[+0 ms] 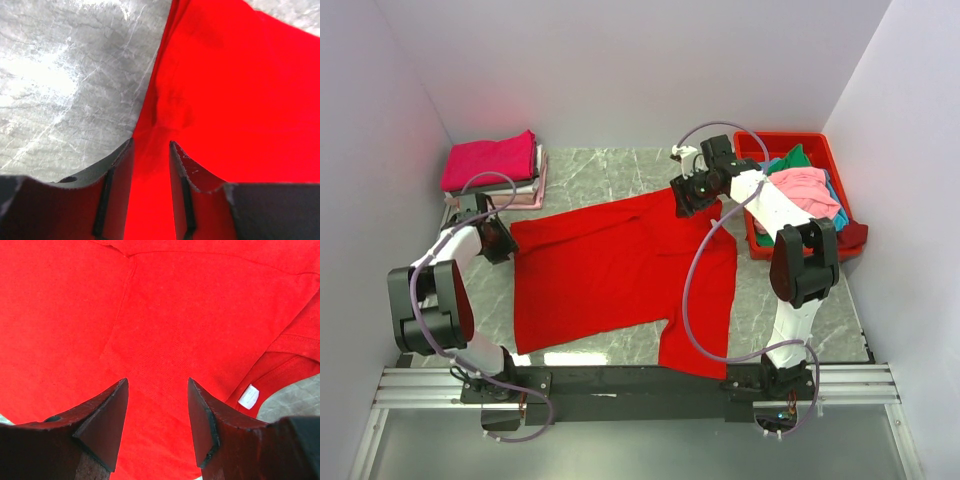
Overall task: Fold and stack the t-shirts
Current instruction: Fold the tshirt
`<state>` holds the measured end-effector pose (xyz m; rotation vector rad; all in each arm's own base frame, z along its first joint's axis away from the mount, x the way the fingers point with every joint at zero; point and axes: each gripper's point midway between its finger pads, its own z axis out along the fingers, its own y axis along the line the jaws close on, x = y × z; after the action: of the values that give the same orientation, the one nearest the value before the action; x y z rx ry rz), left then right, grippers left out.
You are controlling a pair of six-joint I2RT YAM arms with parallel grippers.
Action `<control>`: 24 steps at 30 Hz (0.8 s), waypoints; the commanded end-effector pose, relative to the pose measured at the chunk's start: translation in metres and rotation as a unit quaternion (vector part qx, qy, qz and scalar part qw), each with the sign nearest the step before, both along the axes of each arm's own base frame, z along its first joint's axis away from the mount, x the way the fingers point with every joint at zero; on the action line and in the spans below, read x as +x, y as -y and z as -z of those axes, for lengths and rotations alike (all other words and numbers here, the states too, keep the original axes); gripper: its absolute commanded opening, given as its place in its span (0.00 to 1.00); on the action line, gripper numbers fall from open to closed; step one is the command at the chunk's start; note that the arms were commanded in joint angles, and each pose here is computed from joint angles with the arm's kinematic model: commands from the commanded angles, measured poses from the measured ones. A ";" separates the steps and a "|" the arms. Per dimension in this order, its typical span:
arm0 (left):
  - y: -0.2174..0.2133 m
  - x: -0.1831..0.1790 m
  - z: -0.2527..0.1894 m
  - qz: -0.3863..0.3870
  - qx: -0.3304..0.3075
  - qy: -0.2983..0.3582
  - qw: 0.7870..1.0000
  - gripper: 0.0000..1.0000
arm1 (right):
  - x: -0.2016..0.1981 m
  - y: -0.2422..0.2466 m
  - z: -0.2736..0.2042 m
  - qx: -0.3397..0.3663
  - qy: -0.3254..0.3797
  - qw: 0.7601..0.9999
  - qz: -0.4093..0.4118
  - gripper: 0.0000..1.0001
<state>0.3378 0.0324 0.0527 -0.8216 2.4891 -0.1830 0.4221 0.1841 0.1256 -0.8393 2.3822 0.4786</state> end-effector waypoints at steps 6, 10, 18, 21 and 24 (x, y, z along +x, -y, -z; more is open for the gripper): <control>-0.003 0.021 0.003 -0.007 -0.004 0.002 1.000 0.37 | -0.001 0.000 -0.019 0.013 0.026 1.000 -0.004 0.58; -0.003 0.021 0.006 -0.003 -0.002 -0.002 1.000 0.24 | 0.000 -0.001 -0.017 0.015 0.022 1.000 -0.005 0.58; -0.006 0.024 0.011 0.002 0.005 -0.012 1.000 0.08 | -0.002 -0.002 -0.021 0.016 0.026 1.000 -0.008 0.58; -0.006 0.024 0.012 0.005 0.005 -0.014 1.000 0.04 | -0.003 -0.001 -0.020 0.017 0.023 1.000 -0.008 0.58; -0.006 0.023 0.011 0.006 0.007 -0.012 1.000 0.00 | -0.002 -0.002 -0.021 0.018 0.024 1.000 -0.008 0.58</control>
<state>0.3465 0.0343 0.0301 -0.8415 2.5546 -0.1710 0.4191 0.1860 0.1237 -0.8449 2.3851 0.5002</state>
